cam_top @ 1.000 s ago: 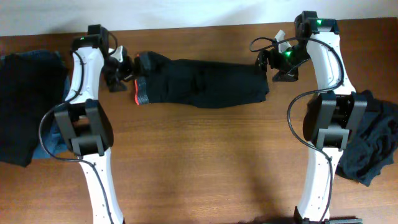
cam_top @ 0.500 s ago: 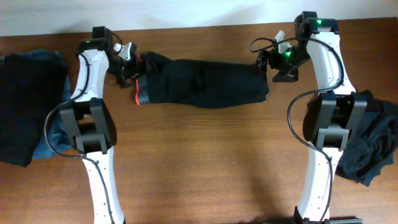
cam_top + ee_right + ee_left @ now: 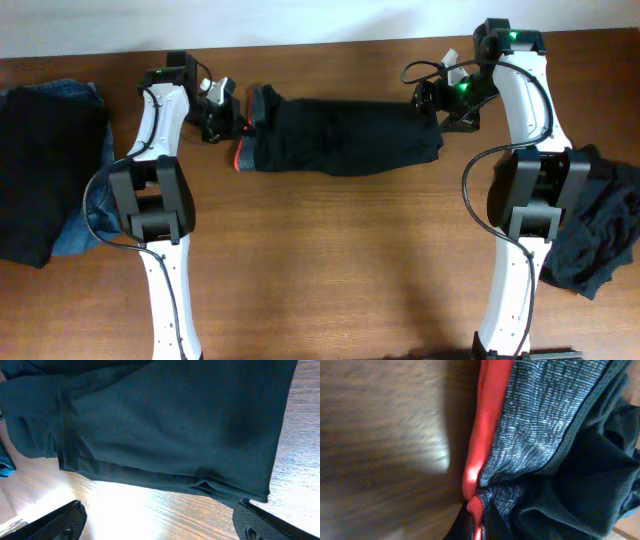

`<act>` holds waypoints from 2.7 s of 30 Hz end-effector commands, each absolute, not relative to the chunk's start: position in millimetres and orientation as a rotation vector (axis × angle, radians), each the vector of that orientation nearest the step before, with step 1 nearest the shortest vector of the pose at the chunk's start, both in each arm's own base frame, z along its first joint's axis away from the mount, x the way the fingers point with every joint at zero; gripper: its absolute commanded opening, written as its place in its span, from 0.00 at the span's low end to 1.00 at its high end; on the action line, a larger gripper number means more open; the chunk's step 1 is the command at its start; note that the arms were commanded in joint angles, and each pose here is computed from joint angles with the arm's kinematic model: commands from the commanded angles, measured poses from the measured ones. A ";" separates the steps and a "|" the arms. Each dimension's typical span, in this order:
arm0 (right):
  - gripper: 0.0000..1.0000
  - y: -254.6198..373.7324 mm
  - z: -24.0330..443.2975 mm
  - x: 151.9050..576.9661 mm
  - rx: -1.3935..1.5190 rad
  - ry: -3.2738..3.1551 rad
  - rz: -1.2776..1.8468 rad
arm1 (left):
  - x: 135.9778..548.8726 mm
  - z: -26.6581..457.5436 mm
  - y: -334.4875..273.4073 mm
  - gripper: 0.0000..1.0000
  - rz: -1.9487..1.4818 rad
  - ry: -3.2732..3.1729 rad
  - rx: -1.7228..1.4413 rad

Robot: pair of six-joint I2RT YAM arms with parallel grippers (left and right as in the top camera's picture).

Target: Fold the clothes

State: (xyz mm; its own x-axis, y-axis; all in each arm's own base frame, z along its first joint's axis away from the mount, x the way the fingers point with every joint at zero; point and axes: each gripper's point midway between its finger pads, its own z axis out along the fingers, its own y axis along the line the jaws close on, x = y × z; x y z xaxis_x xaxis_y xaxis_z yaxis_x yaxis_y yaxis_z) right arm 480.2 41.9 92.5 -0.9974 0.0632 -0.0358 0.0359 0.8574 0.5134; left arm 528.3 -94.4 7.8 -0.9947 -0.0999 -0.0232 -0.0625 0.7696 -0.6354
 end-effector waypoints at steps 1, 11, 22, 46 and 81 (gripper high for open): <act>0.99 43.1 98.3 484.3 0.037 2.958 0.802 | 521.7 -8.6 -65.9 0.00 -1.005 2.954 -0.225; 0.99 28.6 90.5 481.3 0.046 3.007 0.663 | 518.9 31.5 -24.2 0.00 -0.841 2.982 -0.189; 0.99 19.7 84.6 479.8 0.054 3.034 0.579 | 512.7 93.0 16.2 0.00 -0.594 2.967 -0.196; 0.99 18.5 79.8 473.5 0.063 3.065 0.571 | 520.0 116.3 5.3 0.00 -0.565 2.910 -0.209; 0.99 19.6 79.3 468.2 0.078 3.088 0.578 | 544.9 195.1 -110.6 0.02 -0.348 2.666 0.093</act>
State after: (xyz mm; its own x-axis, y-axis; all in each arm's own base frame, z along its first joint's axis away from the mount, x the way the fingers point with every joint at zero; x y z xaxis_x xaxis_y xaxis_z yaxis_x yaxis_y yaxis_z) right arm 469.3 18.4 80.6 -0.9984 0.0558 0.0054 0.0538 0.9264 0.3726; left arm 544.6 -90.2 169.8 -0.9268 -0.0021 -0.3755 0.1003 0.9623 -0.2530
